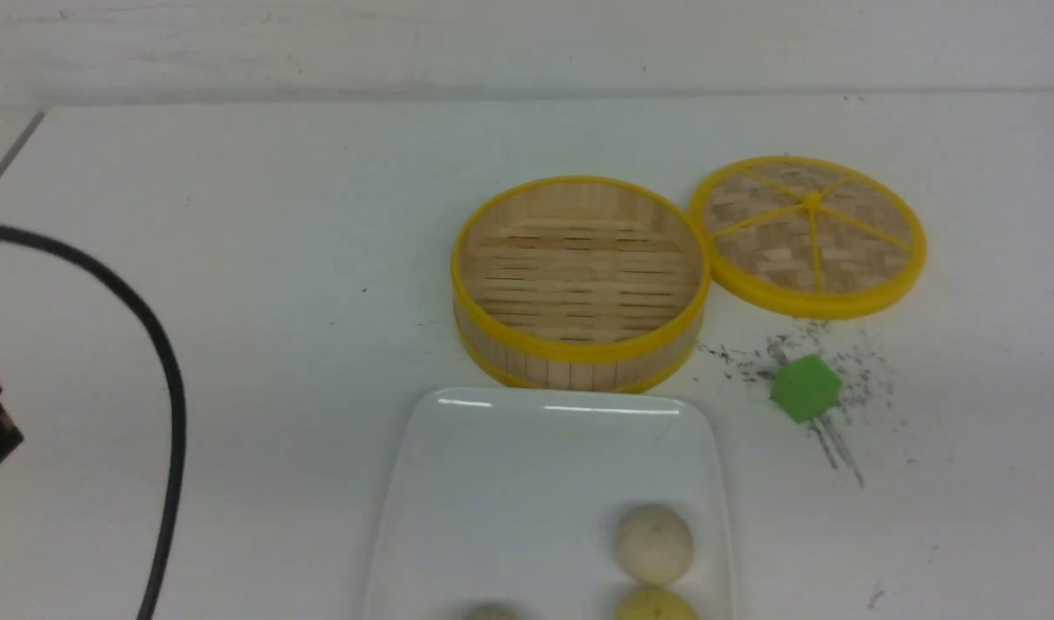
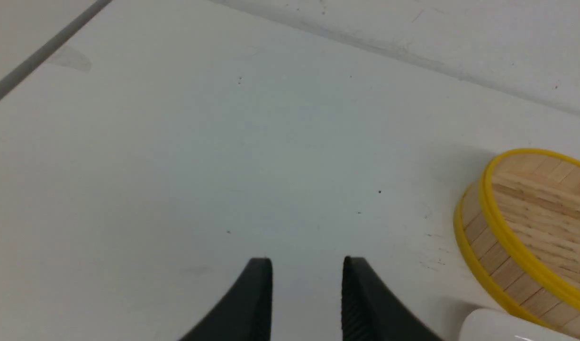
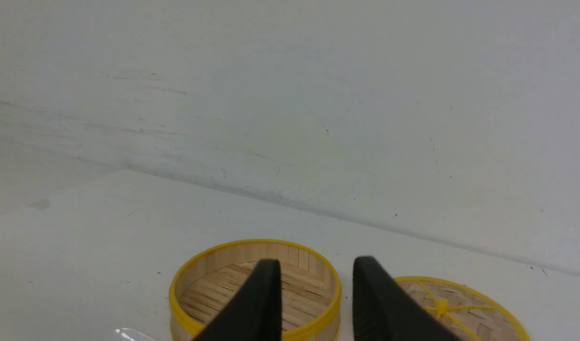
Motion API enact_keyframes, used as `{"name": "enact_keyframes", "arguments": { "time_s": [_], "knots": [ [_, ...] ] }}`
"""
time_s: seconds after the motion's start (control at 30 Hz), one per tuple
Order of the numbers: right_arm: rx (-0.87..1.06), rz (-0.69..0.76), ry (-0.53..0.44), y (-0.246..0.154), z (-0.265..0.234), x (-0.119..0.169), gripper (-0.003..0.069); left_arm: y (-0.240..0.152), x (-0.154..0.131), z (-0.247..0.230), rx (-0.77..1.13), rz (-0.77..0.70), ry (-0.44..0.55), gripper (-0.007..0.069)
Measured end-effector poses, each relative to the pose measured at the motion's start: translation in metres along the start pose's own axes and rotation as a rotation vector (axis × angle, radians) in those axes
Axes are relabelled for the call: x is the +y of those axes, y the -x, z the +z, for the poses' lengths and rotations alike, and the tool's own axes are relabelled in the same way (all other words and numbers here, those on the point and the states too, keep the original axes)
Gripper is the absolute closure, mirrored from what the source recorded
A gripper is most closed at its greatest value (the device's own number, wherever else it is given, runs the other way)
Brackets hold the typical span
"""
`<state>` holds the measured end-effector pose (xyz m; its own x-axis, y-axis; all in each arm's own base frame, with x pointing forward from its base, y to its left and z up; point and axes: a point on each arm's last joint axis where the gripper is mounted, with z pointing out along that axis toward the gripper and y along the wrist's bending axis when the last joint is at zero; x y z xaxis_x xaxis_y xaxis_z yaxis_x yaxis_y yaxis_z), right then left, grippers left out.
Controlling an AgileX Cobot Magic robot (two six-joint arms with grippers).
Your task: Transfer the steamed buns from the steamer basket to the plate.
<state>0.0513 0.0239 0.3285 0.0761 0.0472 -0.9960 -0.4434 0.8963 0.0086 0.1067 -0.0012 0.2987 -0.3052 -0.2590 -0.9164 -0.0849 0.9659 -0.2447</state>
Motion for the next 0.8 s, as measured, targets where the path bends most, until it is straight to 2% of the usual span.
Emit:
{"name": "enact_keyframes", "arguments": {
  "time_s": [0.3,0.53,0.8],
  "knots": [
    [0.0,-0.001,0.0,0.0,0.0,0.0,0.0419,-0.029,0.01,-0.003,-0.046,-0.052,0.002,0.0383],
    [0.0,-0.001,0.0,0.0,0.0,0.0,0.0419,-0.055,0.021,-0.003,-0.027,-0.086,0.039,0.0383],
    [0.0,-0.001,0.0,0.0,0.0,0.0,0.0419,-0.096,0.033,-0.008,-0.046,-0.116,0.057,0.0383]
  ]
}}
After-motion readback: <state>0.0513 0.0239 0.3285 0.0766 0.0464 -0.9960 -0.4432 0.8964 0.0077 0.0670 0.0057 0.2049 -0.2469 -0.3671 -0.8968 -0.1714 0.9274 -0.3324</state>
